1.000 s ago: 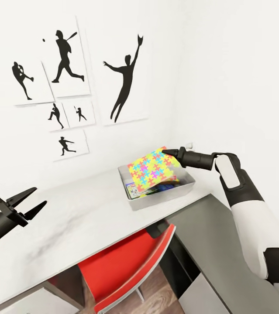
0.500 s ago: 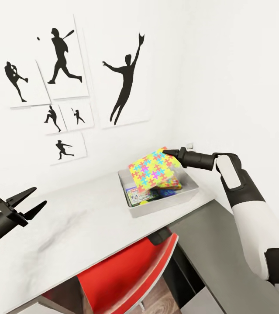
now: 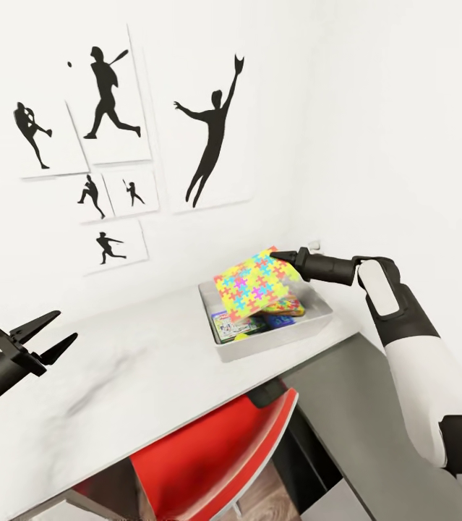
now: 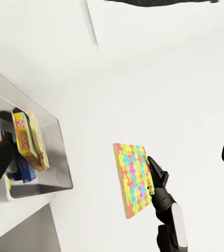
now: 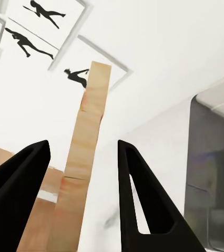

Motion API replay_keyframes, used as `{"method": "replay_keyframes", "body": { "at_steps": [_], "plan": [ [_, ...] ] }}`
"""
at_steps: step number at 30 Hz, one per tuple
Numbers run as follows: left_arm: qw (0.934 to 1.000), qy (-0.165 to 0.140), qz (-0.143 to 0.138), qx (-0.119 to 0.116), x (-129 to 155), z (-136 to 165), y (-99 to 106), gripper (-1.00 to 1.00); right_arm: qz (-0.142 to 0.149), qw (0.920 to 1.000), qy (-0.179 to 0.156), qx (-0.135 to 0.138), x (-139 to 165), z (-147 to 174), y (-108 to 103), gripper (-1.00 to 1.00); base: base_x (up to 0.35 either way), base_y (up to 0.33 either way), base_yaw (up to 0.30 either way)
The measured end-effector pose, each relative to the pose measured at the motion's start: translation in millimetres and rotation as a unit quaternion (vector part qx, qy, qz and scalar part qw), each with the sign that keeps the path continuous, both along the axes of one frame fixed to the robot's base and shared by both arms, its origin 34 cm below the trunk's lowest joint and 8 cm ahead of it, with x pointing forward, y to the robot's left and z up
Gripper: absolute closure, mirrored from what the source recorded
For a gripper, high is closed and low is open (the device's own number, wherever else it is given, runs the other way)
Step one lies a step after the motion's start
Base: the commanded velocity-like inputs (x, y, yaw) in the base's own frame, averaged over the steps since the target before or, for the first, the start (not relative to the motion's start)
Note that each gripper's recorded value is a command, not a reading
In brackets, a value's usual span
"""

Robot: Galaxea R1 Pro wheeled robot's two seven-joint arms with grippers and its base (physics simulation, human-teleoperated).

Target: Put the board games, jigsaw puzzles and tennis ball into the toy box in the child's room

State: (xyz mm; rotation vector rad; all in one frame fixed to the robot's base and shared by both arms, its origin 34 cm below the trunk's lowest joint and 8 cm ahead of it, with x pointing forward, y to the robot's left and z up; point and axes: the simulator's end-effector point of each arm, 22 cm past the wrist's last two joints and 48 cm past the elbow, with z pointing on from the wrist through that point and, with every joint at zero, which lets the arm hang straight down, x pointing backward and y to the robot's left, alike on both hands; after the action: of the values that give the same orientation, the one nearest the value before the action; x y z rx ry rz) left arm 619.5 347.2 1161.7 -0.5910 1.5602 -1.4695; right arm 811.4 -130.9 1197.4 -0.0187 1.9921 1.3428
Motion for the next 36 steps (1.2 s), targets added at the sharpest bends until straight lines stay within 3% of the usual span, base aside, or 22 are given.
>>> {"method": "replay_keyframes", "body": {
  "at_steps": [13,20,24,26,29,36],
  "plan": [
    [1.0,0.0,-0.001,-0.001,0,0,-1,-1.0,-0.001,1.0,0.009,-0.003,0,-9,-2,1.0,0.0,0.0,0.268],
    [1.0,-0.001,-0.001,-0.001,0,0,-1,-1.0,-0.018,0.9997,0.01,-0.014,2,-13,-29,1.0,0.0,0.0,0.103],
    [1.0,-0.002,-0.001,-0.003,0,1,-1,-1.0,-0.04,0.9984,0.036,-0.018,7,-31,-62,1.0,0.0,0.0,0.023],
    [1.0,-0.003,-0.001,-0.003,0,1,-1,-1.0,-0.048,0.997,0.06,-0.01,8,-47,-75,1.0,0.0,0.0,0.01],
    [1.0,-0.003,-0.002,-0.004,0,1,-2,-1.0,-0.064,0.9909,0.113,0.036,14,-66,-112,1.0,0.0,0.0,0.005],
    [1.0,-0.003,-0.002,-0.004,0,1,-2,-1.0,-0.072,0.9823,0.151,0.083,12,-79,-131,1.0,0.0,0.0,0.001]
  ]
}}
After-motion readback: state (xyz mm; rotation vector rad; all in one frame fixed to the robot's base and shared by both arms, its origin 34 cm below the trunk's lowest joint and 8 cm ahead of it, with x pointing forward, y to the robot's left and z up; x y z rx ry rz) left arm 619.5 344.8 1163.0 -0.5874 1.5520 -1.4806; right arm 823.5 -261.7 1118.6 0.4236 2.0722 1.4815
